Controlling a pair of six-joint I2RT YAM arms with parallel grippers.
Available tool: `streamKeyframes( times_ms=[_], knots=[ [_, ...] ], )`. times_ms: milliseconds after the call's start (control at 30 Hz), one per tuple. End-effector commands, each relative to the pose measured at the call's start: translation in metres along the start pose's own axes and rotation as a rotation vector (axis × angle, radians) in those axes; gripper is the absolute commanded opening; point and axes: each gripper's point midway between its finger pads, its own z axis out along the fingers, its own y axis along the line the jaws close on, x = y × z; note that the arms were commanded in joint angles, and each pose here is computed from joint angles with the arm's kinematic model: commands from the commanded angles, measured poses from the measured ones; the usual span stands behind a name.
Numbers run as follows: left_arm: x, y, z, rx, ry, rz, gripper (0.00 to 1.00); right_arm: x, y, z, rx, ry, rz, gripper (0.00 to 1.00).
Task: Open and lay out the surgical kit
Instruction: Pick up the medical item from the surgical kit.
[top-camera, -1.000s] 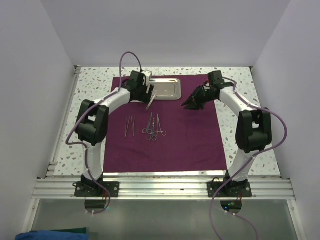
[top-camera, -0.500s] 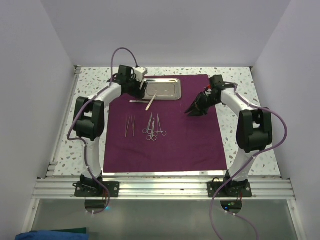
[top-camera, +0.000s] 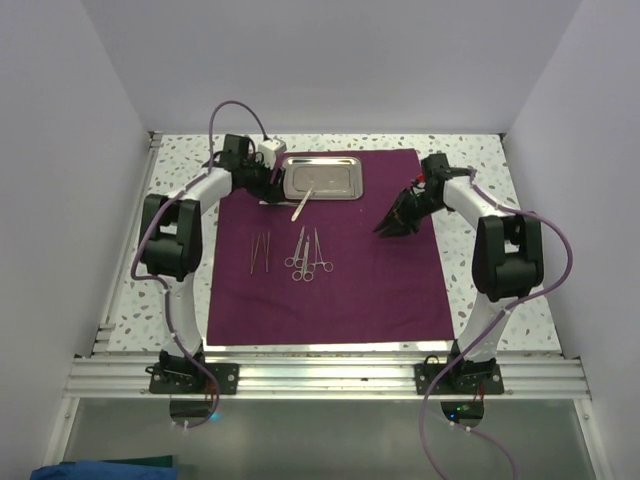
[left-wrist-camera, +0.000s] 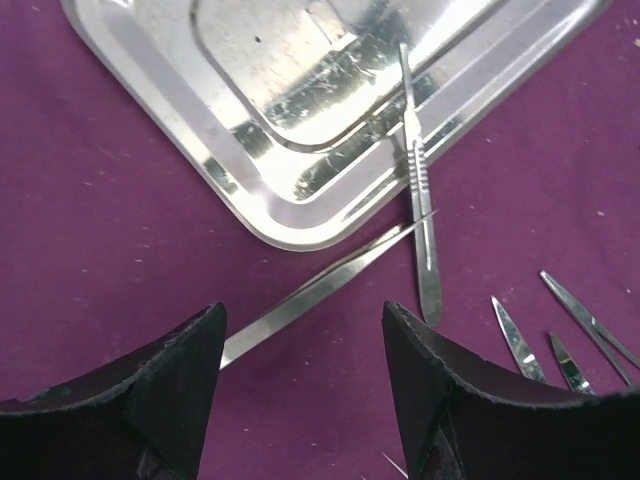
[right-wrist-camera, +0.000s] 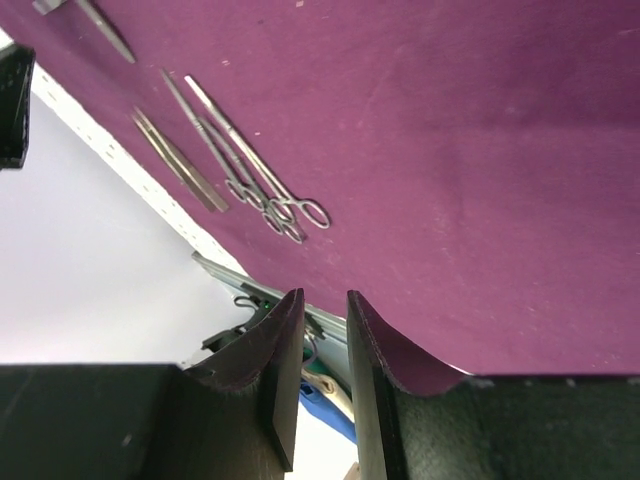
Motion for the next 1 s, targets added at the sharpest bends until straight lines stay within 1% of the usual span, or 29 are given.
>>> streamKeyframes(
  times_ms=[0,133,333,533,767,833,900,967],
  knots=[
    [-0.018,-0.015,-0.018,0.042,-0.054,0.052,0.67,-0.003,-0.005,-0.006,0.017,0.005,-0.003,0.27],
    [-0.009,-0.023,-0.008,0.048,-0.019,0.066,0.64,-0.003,-0.011,-0.006,0.018,0.011,0.008,0.27],
    [0.008,-0.022,0.014,-0.022,0.058,0.104,0.64,-0.004,-0.02,-0.007,0.019,0.019,0.022,0.26],
    [0.023,-0.008,0.03,-0.088,0.119,0.101,0.66,-0.005,-0.025,-0.006,0.012,0.029,0.039,0.26],
    [0.021,0.012,0.036,-0.184,0.14,0.104,0.67,-0.006,-0.029,0.0,0.004,0.044,0.056,0.26],
    [0.027,0.016,0.039,-0.197,0.159,0.099,0.67,-0.006,-0.028,0.003,-0.002,0.05,0.058,0.26],
    [0.029,0.016,0.04,-0.2,0.167,0.092,0.64,-0.007,-0.029,0.004,-0.004,0.052,0.062,0.25],
    [0.033,0.015,0.038,-0.203,0.174,0.083,0.59,-0.01,-0.028,0.004,-0.006,0.048,0.06,0.25]
  ],
)
